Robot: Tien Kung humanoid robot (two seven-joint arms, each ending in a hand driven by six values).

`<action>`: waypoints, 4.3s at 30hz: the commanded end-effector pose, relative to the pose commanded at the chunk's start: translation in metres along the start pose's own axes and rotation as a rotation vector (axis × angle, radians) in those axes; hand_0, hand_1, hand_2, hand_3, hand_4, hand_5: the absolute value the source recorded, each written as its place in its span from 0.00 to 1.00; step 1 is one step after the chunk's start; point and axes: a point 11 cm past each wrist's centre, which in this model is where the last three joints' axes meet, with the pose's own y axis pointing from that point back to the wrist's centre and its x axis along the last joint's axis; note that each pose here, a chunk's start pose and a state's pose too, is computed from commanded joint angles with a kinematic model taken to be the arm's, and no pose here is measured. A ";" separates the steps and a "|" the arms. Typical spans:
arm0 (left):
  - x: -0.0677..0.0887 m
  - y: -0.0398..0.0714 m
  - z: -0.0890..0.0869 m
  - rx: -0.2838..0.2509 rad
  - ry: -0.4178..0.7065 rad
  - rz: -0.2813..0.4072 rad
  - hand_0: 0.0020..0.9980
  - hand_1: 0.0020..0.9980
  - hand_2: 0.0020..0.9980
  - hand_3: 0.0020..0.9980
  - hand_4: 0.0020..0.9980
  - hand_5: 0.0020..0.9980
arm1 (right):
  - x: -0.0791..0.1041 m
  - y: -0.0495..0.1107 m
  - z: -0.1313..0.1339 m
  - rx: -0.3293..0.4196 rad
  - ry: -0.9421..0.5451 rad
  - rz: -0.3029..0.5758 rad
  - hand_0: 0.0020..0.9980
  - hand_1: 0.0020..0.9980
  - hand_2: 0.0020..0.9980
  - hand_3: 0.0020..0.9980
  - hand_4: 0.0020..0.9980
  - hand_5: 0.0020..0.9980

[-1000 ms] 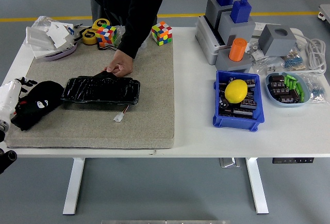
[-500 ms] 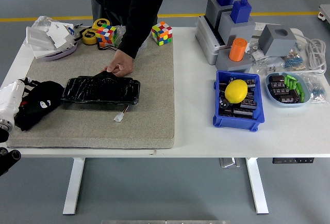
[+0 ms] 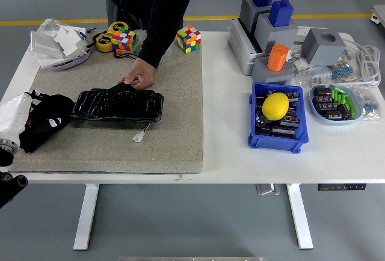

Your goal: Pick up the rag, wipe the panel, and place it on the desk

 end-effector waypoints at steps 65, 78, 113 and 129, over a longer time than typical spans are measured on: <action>0.044 -0.020 0.033 -0.053 0.013 0.118 0.16 0.08 0.51 0.62 0.65 0.00 | 0.001 0.000 -0.004 0.010 -0.001 0.006 0.75 0.69 0.70 0.61 0.98 0.58; 0.023 -0.019 0.054 -0.086 0.029 0.075 0.15 0.07 0.51 0.63 0.64 0.00 | 0.002 0.000 -0.006 0.012 -0.005 0.007 0.75 0.69 0.70 0.61 0.98 0.58; -0.024 -0.004 0.130 -0.273 0.028 -0.049 0.14 0.07 0.52 0.63 0.64 0.00 | 0.008 0.000 -0.007 0.010 0.001 0.015 0.75 0.69 0.70 0.61 0.98 0.57; -0.051 0.015 0.181 -0.417 0.007 -0.132 0.15 0.07 0.52 0.63 0.64 0.00 | 0.006 0.000 -0.012 0.018 0.023 0.010 0.75 0.69 0.70 0.61 0.98 0.57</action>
